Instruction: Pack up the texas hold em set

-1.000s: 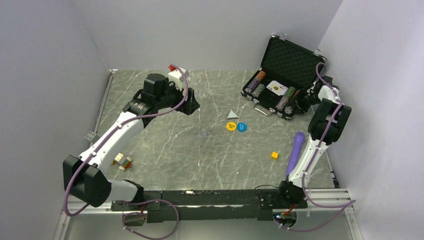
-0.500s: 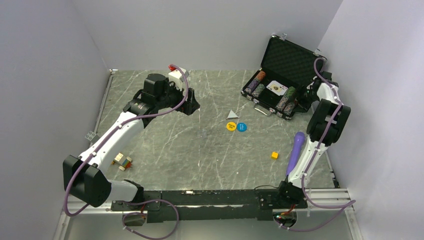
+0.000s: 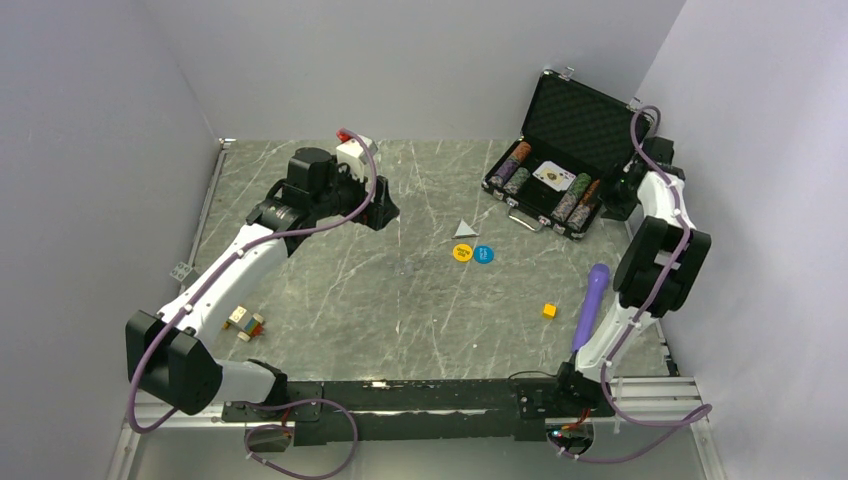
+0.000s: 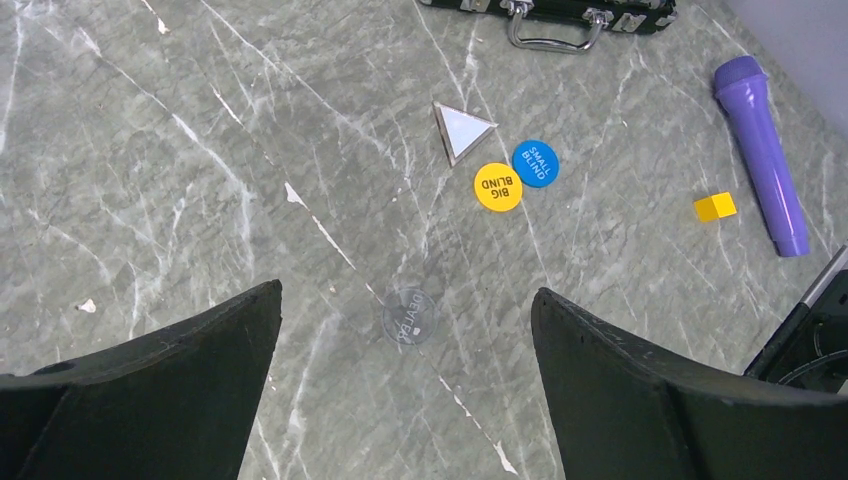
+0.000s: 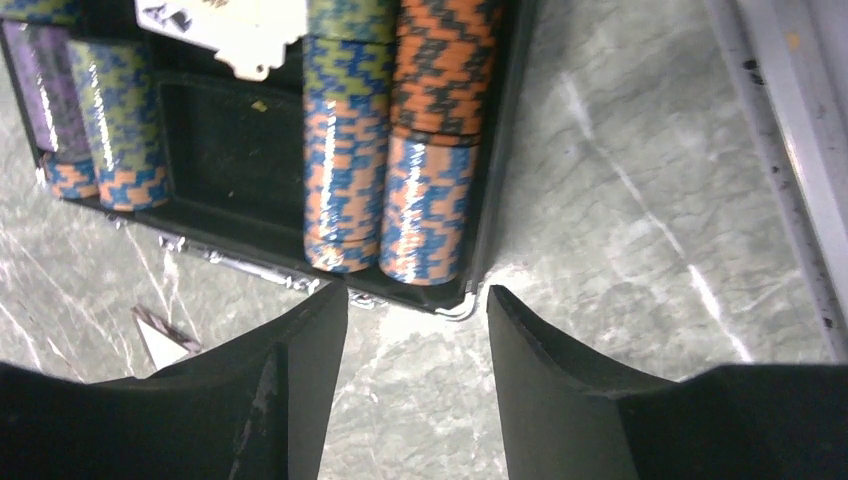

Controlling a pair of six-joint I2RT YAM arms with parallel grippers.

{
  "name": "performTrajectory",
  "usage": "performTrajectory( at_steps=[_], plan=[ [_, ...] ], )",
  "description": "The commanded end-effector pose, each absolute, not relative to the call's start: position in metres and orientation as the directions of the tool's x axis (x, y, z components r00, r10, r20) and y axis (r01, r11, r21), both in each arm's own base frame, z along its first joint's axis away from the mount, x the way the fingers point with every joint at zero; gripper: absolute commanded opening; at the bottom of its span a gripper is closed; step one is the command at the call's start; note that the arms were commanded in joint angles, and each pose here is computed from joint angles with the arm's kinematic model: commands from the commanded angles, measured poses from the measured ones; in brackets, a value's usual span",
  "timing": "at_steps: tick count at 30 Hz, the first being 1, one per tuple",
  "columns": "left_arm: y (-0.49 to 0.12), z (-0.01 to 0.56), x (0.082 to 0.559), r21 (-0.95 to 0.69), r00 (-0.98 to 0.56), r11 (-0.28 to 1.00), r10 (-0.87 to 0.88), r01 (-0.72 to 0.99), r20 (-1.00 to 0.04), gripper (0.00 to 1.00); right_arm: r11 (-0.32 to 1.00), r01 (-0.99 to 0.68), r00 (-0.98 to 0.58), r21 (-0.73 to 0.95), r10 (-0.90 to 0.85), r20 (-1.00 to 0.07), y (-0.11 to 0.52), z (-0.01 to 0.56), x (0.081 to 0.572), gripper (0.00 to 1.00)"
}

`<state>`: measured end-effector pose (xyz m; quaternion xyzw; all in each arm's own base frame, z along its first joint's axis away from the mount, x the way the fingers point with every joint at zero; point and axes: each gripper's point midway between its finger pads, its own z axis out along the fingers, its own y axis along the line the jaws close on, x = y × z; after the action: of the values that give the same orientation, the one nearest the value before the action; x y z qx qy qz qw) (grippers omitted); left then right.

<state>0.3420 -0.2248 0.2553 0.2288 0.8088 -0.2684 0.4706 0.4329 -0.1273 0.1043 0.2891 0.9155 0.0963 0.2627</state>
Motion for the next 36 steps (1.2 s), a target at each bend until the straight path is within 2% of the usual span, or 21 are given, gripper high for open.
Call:
performTrajectory(
  at_steps=[1, 7, 11, 16, 21, 31, 36],
  plan=[
    [-0.222, 0.275, 0.341, -0.177, -0.378, 0.754, 0.101, 0.633, -0.920, 0.98, 0.886, 0.356, -0.692, 0.297, 0.463, -0.553, -0.100, 0.131, 0.447, 0.57],
    [-0.205, 0.284, 0.337, -0.120, -0.343, 0.795, 0.115, 0.594, -0.932, 0.98, 0.954, 0.195, -0.733, 0.230, 0.297, -0.612, -0.042, 0.148, 0.435, 0.60],
    [-0.179, 0.281, 0.324, -0.056, -0.312, 0.838, 0.139, 0.543, -0.940, 0.98, 0.980, 0.108, -0.758, 0.166, 0.190, -0.624, -0.004, 0.151, 0.411, 0.67],
    [-0.148, 0.262, 0.309, -0.011, -0.332, 0.888, 0.160, 0.459, -0.930, 0.98, 0.957, 0.146, -0.805, 0.250, 0.261, -0.532, 0.019, 0.119, 0.357, 0.72],
    [-0.140, 0.258, 0.304, 0.000, -0.340, 0.901, 0.164, 0.434, -0.926, 0.98, 0.966, 0.068, -0.816, 0.250, 0.197, -0.543, 0.054, 0.092, 0.327, 0.74],
    [-0.139, 0.255, 0.306, 0.003, -0.349, 0.904, 0.168, 0.427, -0.922, 0.98, 0.976, -0.165, -0.827, 0.144, -0.057, -0.560, 0.117, 0.072, 0.340, 0.73],
    [-0.137, 0.254, 0.307, 0.010, -0.349, 0.911, 0.168, 0.413, -0.922, 0.98, 0.970, -0.225, -0.838, 0.091, -0.144, -0.526, 0.141, 0.056, 0.347, 0.73]
  ],
)
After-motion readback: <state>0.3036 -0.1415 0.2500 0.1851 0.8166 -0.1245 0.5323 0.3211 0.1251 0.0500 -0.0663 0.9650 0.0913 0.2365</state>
